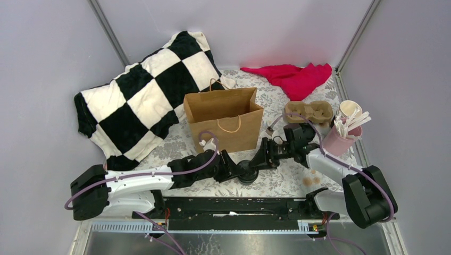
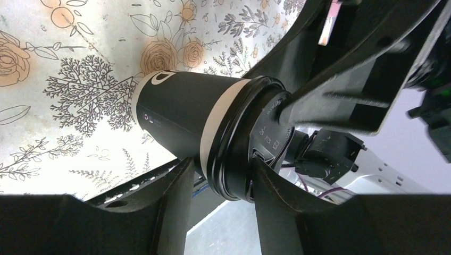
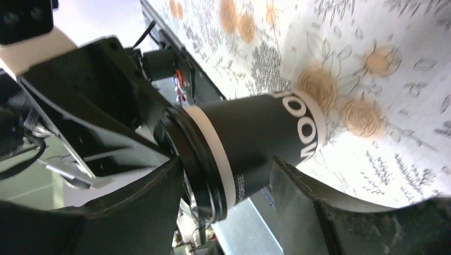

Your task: Pack the takeout coffee

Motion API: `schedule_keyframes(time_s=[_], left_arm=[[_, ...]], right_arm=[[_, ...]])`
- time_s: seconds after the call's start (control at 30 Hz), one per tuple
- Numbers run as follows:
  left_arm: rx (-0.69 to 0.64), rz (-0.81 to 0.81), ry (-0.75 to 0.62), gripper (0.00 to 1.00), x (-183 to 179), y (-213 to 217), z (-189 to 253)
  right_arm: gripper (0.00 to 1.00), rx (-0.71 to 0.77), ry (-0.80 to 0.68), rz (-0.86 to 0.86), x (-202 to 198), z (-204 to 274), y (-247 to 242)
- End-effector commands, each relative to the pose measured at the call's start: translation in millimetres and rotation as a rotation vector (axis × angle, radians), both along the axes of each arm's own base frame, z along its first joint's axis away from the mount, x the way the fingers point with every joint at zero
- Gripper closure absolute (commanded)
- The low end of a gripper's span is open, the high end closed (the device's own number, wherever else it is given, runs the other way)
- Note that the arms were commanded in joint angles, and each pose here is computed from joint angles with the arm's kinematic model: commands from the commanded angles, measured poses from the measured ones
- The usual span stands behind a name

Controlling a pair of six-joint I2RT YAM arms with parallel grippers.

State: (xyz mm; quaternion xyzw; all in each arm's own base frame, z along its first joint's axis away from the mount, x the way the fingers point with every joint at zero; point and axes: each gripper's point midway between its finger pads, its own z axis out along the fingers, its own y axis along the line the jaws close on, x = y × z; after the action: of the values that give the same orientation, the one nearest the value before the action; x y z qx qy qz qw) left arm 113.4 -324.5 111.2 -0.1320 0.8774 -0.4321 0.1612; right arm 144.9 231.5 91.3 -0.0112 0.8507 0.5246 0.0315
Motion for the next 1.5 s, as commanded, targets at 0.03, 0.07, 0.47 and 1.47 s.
schedule_keyframes(time_s=[0.03, 0.07, 0.47, 1.47], left_arm=[[0.125, -0.072, -0.001, 0.47, -8.4, 8.4, -3.5], [0.112, -0.077, -0.01, 0.46, -7.9, 6.0, 2.7], [0.037, -0.073, -0.05, 0.26, -7.2, 4.9, 26.3], [-0.028, 0.044, -0.039, 0.35, 25.5, 13.8, 11.1]], right_arm=[[0.38, -0.08, 0.055, 0.035, 10.2, -10.9, 1.5], [0.41, -0.049, 0.079, 0.039, 9.6, -10.5, 4.8], [0.29, -0.123, 0.02, 0.066, 11.8, 18.1, -2.1], [0.2, 0.044, 0.109, 0.13, -51.6, 13.7, 8.0]])
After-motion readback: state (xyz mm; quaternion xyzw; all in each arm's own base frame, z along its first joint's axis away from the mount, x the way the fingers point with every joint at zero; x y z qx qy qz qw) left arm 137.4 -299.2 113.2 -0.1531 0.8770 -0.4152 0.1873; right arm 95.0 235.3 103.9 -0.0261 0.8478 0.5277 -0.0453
